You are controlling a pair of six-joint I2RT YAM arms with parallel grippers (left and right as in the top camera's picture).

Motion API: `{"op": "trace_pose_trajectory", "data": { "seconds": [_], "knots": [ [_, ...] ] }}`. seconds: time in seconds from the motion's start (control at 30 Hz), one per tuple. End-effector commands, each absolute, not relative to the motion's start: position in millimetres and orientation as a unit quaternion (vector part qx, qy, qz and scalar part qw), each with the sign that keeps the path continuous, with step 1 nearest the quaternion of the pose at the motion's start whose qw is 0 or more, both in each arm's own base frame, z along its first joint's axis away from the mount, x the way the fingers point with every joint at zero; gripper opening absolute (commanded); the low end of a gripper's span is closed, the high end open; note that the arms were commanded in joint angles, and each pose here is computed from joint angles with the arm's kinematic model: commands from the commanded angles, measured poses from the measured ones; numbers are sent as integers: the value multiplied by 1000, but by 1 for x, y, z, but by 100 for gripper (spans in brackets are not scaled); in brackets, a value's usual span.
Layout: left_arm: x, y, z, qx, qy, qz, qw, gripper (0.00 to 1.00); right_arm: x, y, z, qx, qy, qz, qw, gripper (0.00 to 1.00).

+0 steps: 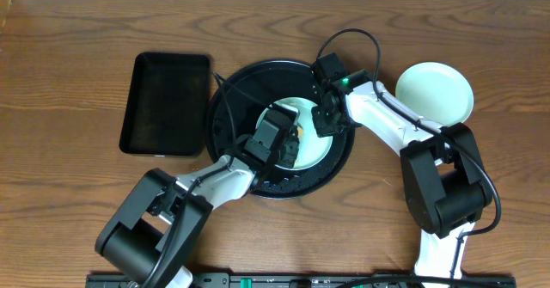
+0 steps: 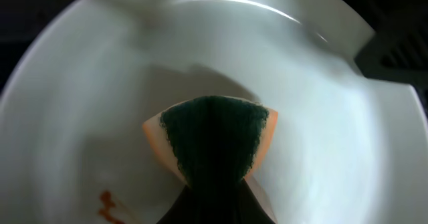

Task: Clean dirty plates on tray and stack at the side
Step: 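Scrub the tilted green plate with the sponge in the left gripper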

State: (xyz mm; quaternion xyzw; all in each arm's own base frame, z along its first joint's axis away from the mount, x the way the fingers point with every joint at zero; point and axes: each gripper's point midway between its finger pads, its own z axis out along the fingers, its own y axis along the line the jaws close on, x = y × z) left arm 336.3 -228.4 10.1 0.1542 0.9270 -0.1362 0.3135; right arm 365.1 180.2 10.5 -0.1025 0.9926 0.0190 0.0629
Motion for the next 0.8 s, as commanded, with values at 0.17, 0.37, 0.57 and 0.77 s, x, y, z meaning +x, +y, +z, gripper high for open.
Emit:
{"op": "trace_pose_trajectory", "data": {
  "seconds": [0.17, 0.37, 0.57, 0.77],
  "knots": [
    [352, -183, -13, 123, 941, -57, 309, 8, 361, 178, 12, -112, 992, 5, 62, 1],
    [359, -169, -12, 117, 942, -47, 312, 8, 362, 178, 12, -111, 992, 5, 62, 1],
    [366, -164, -10, 117, 939, -44, 322, 8, 362, 177, 12, -111, 992, 5, 62, 1],
    [377, -162, -8, 107, 933, -48, 340, 7, 362, 178, 12, -111, 992, 5, 63, 1]
  ]
}}
